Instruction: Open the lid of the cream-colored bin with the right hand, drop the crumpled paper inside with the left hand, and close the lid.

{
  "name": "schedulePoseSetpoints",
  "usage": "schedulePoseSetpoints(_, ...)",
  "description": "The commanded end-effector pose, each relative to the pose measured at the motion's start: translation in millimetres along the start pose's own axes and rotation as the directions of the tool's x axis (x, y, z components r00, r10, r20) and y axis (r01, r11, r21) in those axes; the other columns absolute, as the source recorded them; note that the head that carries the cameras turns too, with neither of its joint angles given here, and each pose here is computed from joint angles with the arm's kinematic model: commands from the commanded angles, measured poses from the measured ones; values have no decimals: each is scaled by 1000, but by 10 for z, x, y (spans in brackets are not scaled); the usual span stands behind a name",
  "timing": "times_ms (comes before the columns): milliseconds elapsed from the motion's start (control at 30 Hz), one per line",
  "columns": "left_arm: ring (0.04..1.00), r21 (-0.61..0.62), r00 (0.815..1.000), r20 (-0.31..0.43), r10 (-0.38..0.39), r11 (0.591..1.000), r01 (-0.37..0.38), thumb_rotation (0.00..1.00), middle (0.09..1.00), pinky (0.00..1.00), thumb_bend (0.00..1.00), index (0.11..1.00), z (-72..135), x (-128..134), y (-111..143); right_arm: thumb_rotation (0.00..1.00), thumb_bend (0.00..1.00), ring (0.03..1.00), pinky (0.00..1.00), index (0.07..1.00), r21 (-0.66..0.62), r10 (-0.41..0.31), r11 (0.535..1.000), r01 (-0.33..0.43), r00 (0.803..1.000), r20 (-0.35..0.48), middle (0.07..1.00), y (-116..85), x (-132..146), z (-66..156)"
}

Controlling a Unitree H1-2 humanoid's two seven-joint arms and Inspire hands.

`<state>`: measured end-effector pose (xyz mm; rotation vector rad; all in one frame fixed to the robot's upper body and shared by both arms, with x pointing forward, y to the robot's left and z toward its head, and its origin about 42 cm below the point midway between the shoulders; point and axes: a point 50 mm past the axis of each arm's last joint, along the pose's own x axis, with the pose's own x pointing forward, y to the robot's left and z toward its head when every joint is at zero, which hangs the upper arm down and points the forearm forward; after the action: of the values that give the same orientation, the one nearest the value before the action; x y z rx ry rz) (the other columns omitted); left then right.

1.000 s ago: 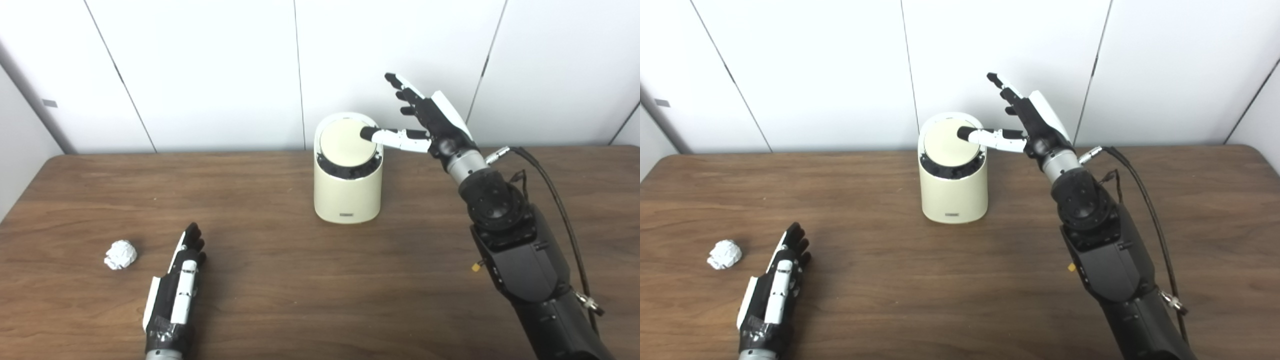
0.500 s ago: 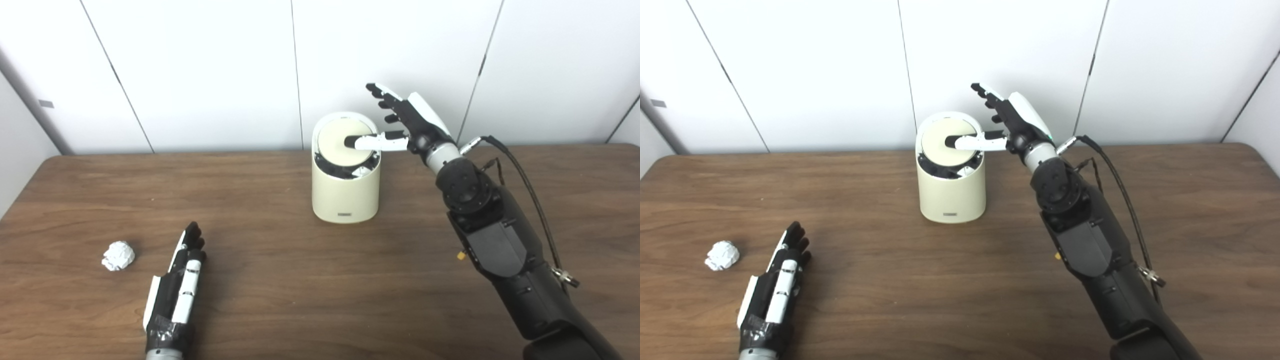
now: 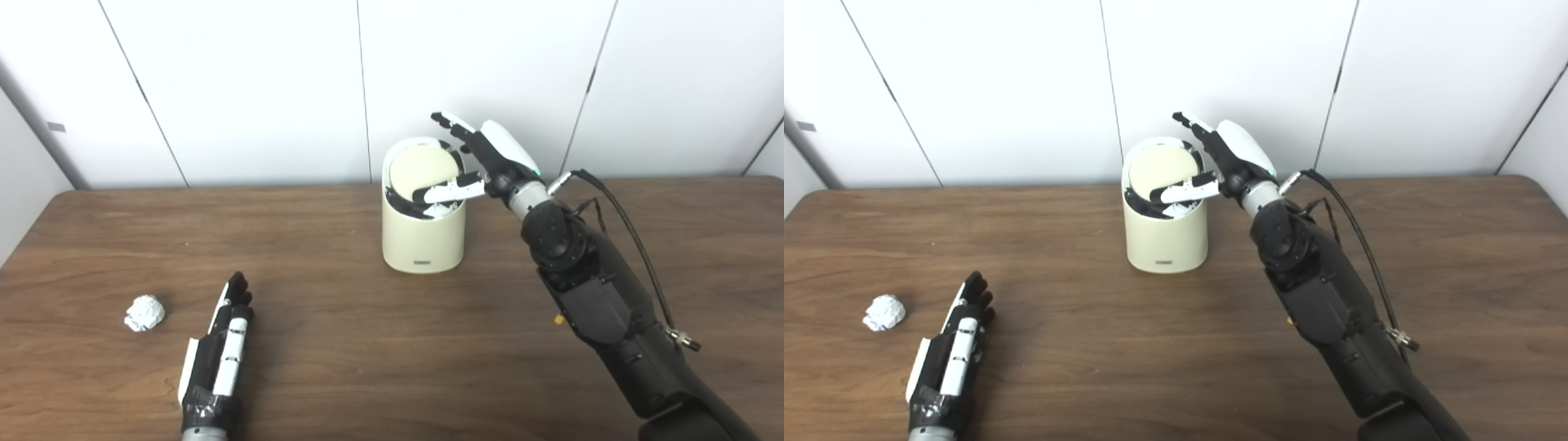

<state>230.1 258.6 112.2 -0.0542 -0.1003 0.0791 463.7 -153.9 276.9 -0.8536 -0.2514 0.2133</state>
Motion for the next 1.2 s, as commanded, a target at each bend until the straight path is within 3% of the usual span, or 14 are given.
schedulePoseSetpoints(0,1000,-13,1000,15,-11,1000,11,786,1000,1000,329,1000,18,-16,-50,290,773,932,851,921,-32,-51,998,53,996,76,934,-198,48,143)
schedulePoseSetpoints(533,1000,-14,1000,13,2,1000,-2,827,1000,1000,313,1000,46,-51,-65,266,756,927,852,911,-41,-64,997,66,996,57,931,-182,11,71)
schedulePoseSetpoints(867,1000,-14,1000,15,-3,1000,4,809,1000,1000,333,1000,71,-60,-77,381,732,920,843,912,-3,-63,998,64,996,67,931,-165,-16,146)
schedulePoseSetpoints(1100,1000,-25,1000,20,-1,1000,1,834,1000,1000,305,1000,66,-69,-83,517,693,923,835,917,-1,-61,998,62,996,64,933,-177,-5,167)
schedulePoseSetpoints(1167,1000,-29,1000,20,0,1000,1,838,1000,1000,307,1000,61,-69,-84,504,668,922,835,916,-2,-64,998,65,996,61,932,-175,-1,166)
